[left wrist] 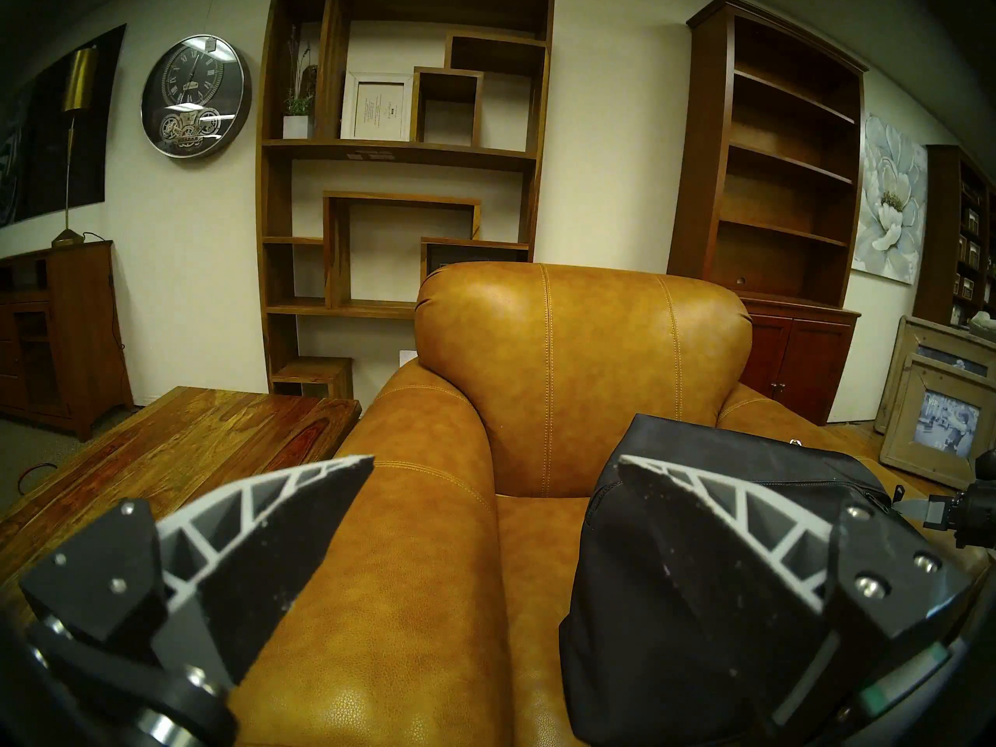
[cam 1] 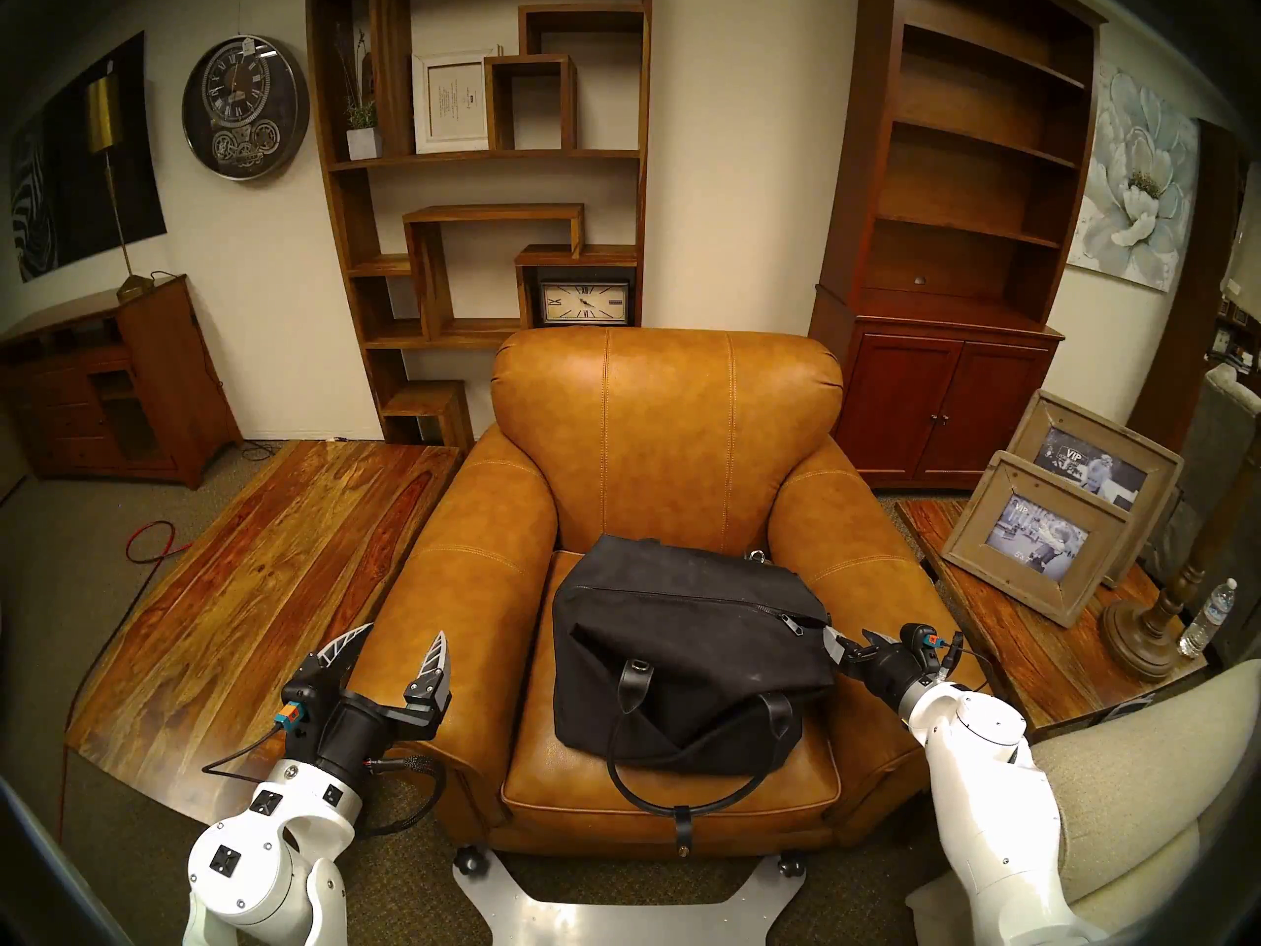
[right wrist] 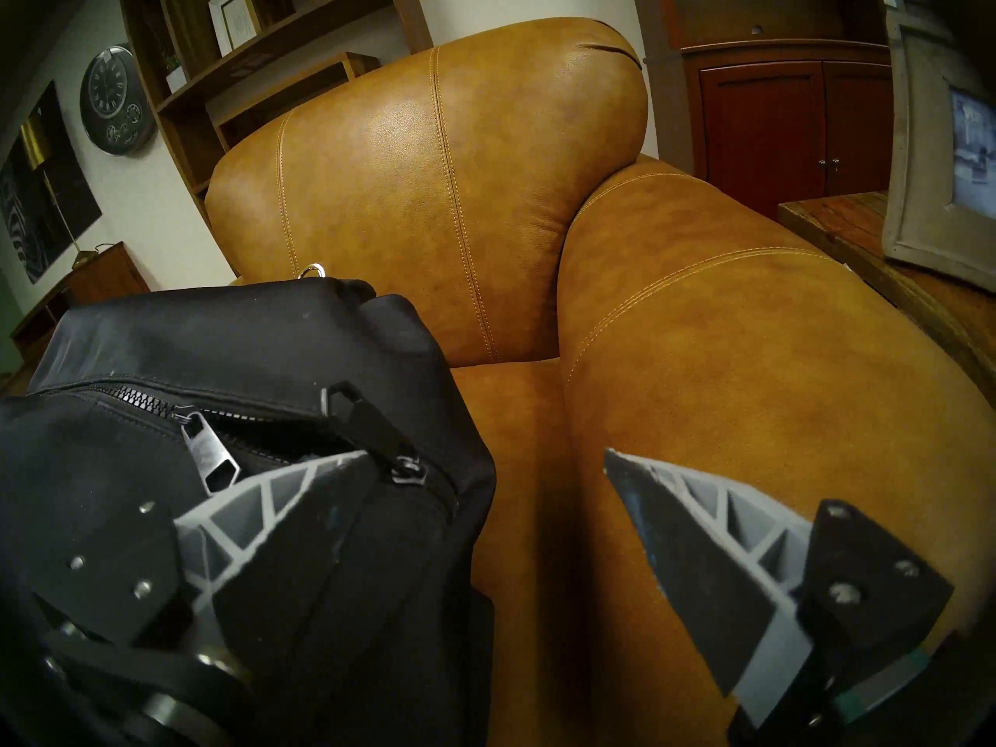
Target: Open a bag with a zipper
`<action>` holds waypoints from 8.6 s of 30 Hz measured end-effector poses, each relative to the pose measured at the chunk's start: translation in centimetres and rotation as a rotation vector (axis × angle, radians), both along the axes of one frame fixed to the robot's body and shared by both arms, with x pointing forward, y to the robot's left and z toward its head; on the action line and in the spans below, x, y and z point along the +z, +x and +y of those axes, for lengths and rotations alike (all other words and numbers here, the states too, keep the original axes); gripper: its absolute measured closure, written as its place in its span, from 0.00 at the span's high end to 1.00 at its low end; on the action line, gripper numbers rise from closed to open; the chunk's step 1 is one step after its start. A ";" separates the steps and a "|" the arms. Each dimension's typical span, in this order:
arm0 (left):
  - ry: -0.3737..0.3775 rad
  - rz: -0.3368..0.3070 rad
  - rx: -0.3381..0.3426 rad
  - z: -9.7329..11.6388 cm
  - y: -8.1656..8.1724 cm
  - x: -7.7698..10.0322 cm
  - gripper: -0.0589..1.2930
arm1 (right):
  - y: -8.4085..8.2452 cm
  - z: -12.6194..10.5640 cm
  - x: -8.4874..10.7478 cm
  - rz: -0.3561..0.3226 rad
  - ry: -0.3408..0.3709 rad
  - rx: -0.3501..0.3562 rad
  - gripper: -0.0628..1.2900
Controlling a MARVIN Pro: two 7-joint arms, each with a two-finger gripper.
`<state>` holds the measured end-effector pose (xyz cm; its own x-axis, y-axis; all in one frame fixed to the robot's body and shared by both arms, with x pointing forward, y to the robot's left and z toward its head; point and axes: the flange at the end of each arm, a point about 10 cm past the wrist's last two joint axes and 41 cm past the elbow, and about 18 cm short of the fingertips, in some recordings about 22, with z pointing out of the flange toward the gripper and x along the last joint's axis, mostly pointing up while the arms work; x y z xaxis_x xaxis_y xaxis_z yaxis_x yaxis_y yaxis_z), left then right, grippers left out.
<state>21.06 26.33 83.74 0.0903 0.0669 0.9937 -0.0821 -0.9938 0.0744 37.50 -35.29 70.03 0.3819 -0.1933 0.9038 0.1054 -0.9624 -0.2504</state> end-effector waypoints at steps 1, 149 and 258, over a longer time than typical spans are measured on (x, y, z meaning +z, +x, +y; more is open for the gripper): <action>0.000 0.000 0.000 0.0 0.0 0.0 0.98 | 0.0 0.0 0.0 -0.001 0.000 -0.001 0.87; 0.000 0.000 0.000 0.0 0.0 0.0 0.98 | 3.0 -2.8 1.5 -0.034 -0.729 0.728 0.03; 0.000 0.001 0.000 0.0 0.0 0.0 0.98 | 5.0 -1.3 -3.2 -0.020 -0.912 0.693 0.03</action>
